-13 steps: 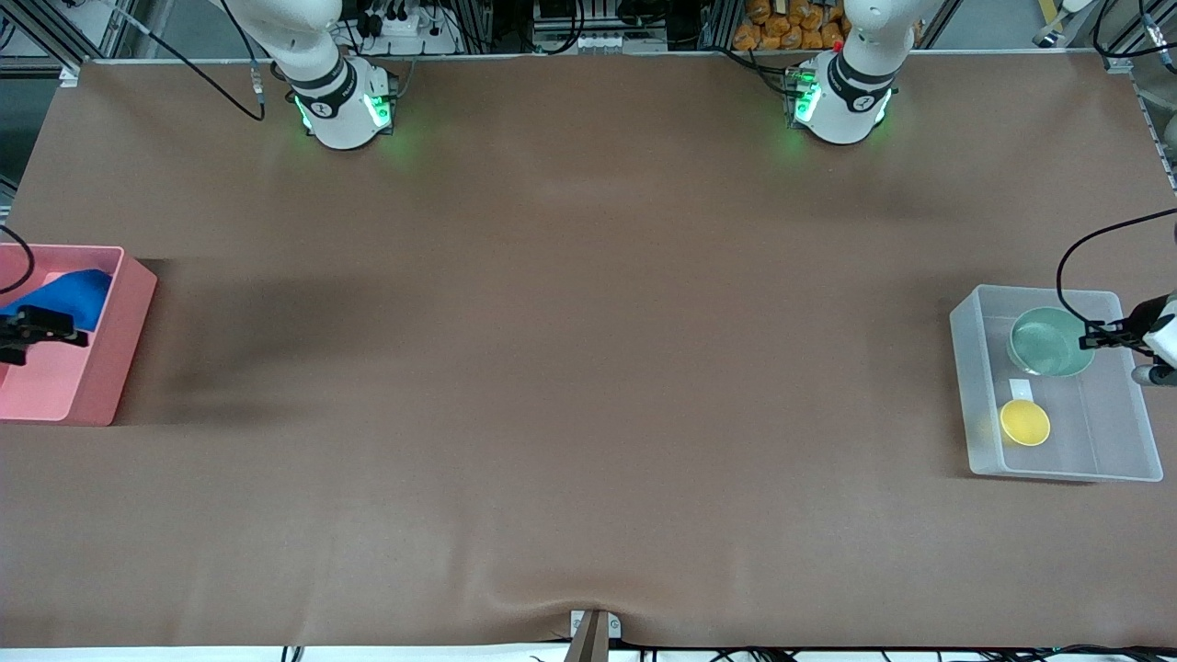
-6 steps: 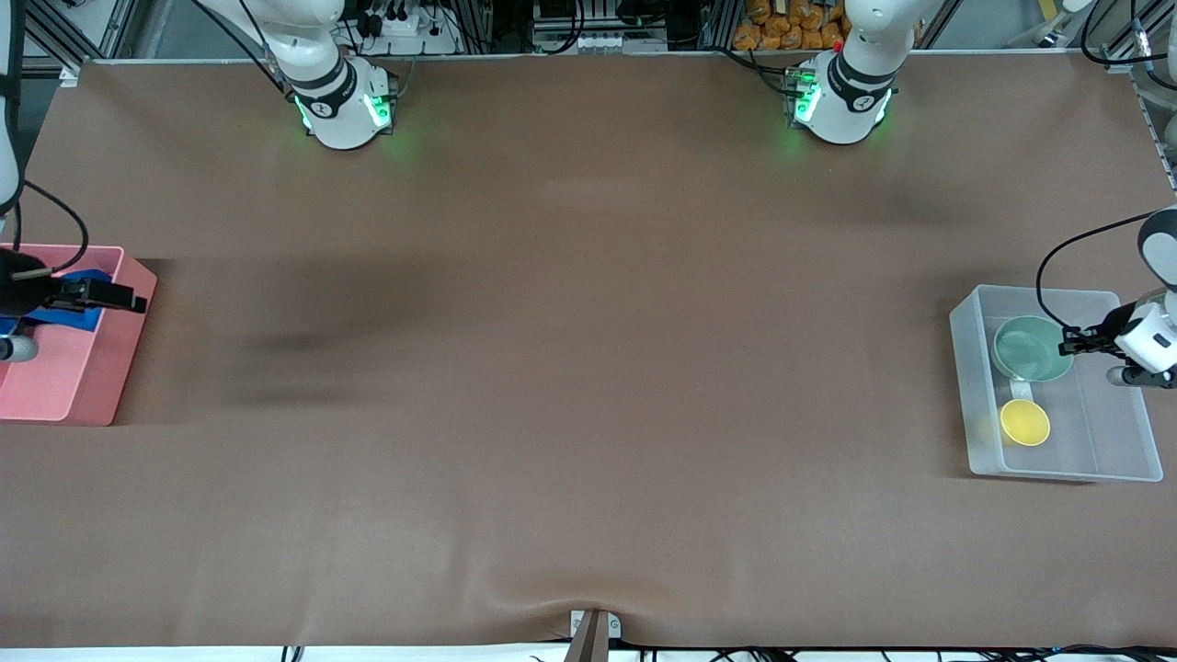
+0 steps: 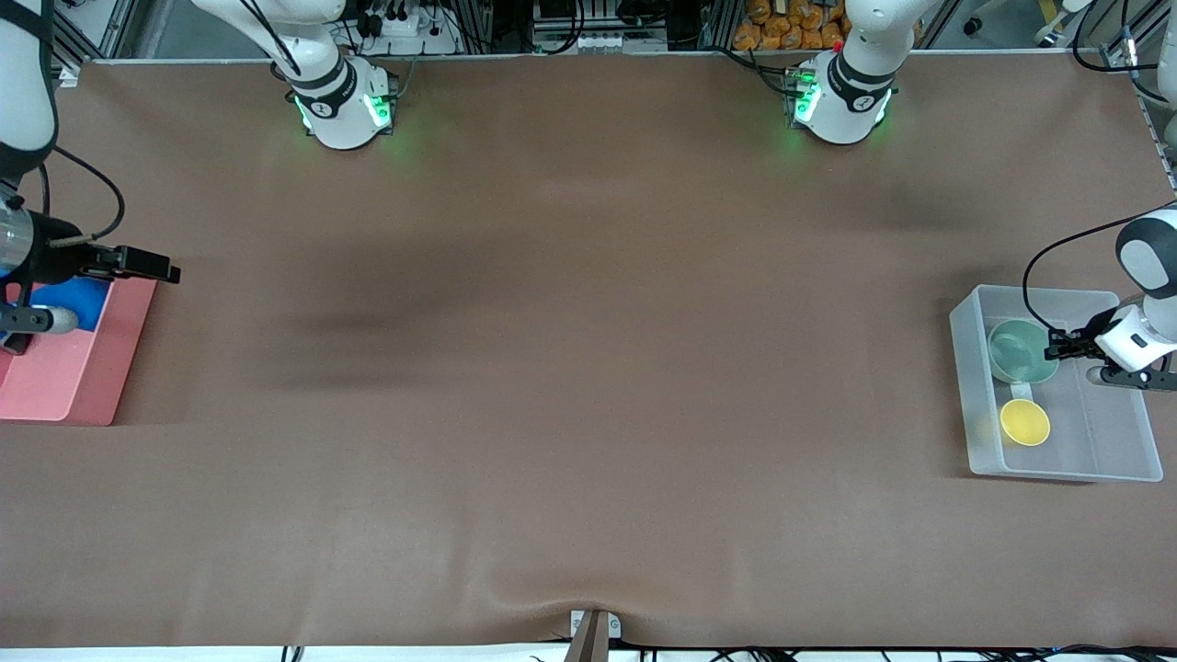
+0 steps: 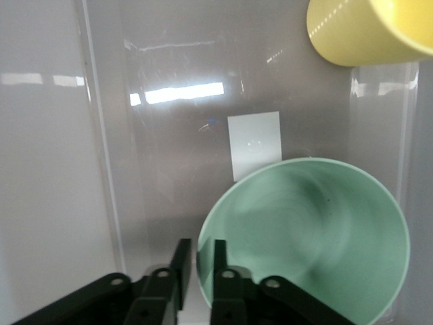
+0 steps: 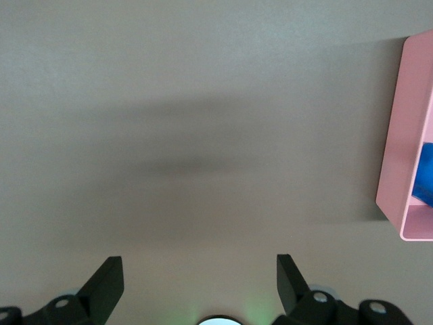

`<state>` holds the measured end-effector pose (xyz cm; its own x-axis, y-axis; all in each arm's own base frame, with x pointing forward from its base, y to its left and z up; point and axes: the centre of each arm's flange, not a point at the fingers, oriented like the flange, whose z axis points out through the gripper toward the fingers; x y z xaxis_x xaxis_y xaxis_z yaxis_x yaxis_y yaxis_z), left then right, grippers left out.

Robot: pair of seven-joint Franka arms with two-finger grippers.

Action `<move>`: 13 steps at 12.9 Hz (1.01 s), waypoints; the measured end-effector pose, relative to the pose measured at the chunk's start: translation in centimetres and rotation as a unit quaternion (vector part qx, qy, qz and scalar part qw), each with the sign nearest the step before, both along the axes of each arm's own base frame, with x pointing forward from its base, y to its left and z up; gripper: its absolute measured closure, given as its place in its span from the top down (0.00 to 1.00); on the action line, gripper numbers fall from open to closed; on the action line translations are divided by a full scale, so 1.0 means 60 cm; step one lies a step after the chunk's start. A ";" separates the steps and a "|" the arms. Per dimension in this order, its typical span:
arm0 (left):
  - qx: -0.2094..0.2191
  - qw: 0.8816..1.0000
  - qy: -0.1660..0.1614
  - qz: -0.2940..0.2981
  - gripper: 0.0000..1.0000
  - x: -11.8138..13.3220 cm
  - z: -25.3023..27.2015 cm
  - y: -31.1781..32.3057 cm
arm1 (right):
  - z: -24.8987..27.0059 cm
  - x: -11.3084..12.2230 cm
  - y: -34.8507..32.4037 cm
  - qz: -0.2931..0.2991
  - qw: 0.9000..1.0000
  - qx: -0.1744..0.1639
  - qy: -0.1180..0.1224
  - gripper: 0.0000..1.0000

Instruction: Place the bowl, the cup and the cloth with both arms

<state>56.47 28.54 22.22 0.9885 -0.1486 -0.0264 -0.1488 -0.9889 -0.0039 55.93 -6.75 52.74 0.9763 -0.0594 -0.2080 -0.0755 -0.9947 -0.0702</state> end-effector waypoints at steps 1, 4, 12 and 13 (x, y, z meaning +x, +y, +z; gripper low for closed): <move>0.007 1.000 -0.003 -0.007 0.35 0.007 0.008 0.001 | 0.018 -0.007 0.000 -0.001 1.000 -0.001 -0.008 1.00; 0.022 1.000 -0.010 -0.019 0.70 0.037 0.066 -0.002 | 0.068 -0.031 0.013 -0.016 1.000 -0.007 -0.025 1.00; 0.046 0.998 0.024 0.022 1.00 0.122 0.296 -0.251 | 0.116 -0.046 0.035 -0.036 0.998 -0.037 -0.028 1.00; 0.051 0.998 0.022 0.028 1.00 0.125 0.312 -0.298 | 0.130 -0.051 0.046 -0.027 0.998 -0.047 -0.030 1.00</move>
<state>63.97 10.67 40.96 0.9928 -0.0875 -0.0819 -0.0955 -0.9905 -0.0990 52.89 -3.98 60.55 0.9816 -0.1296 -0.1405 -0.1284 -0.9916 0.0170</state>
